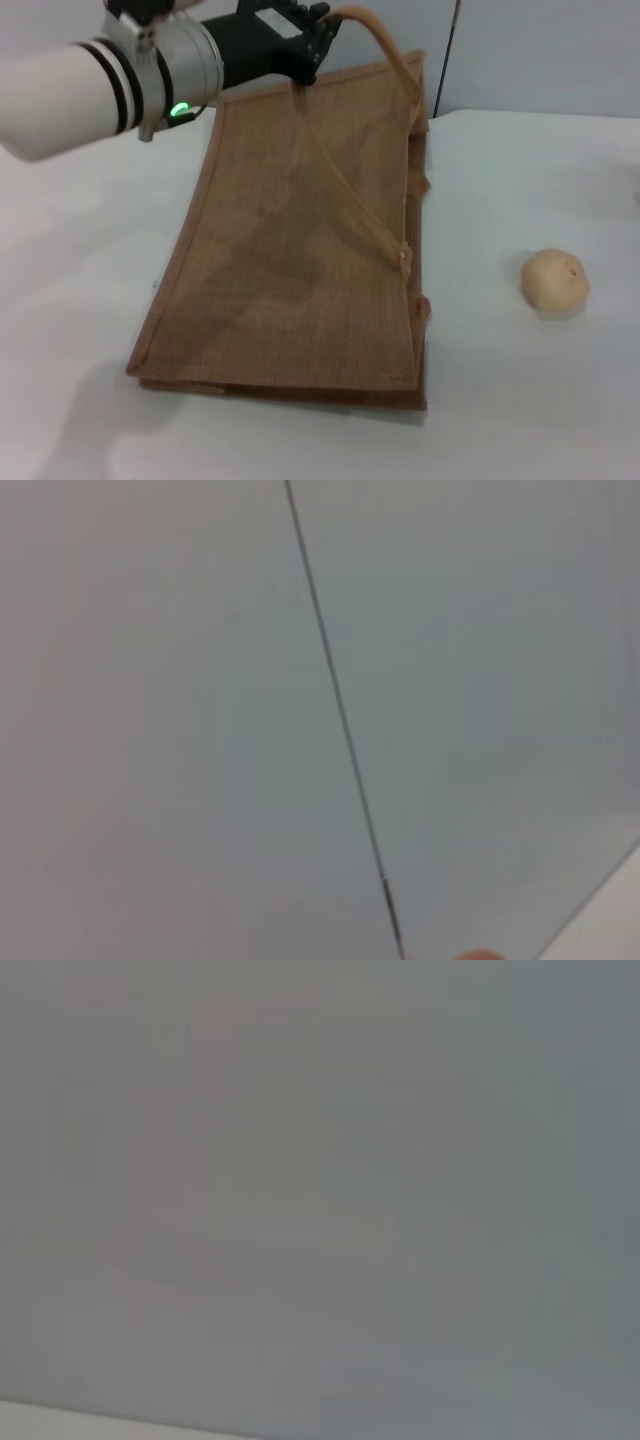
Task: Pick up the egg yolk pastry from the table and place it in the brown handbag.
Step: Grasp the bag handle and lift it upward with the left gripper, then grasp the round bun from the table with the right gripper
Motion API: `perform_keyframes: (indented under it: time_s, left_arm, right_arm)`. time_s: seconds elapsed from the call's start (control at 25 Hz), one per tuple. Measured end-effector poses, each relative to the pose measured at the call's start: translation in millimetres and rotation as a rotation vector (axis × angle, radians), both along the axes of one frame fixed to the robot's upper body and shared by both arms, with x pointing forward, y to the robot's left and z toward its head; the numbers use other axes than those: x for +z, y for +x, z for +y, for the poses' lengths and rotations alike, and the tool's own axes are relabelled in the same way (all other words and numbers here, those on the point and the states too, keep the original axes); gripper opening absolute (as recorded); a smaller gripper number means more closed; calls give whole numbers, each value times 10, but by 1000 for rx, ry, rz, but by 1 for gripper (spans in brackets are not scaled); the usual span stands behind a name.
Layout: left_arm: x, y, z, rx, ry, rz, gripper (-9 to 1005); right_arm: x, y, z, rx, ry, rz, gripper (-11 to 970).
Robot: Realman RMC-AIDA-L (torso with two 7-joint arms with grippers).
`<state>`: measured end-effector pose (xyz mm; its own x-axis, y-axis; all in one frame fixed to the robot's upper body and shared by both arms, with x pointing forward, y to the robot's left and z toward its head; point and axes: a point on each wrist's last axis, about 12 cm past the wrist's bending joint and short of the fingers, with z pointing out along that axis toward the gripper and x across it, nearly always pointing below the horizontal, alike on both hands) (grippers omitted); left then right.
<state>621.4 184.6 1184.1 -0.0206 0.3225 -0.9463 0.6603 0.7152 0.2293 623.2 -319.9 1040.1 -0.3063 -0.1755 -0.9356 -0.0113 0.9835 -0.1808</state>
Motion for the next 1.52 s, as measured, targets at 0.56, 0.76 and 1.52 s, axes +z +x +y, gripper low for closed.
perform_keyframes:
  time_s: [0.56,0.76,1.52]
  left_arm:
    - [759,-135,-24,-5,199,14,108]
    - [964,-198,6,-9,211,0,108]
    - [1617,-411,82,-23,295,9,109]
  right_arm:
    - [-4,64,262,66,35,22,848]
    - [-11,61,269,68,36,26,848]
    - [30,162,569,175,117,81,847]
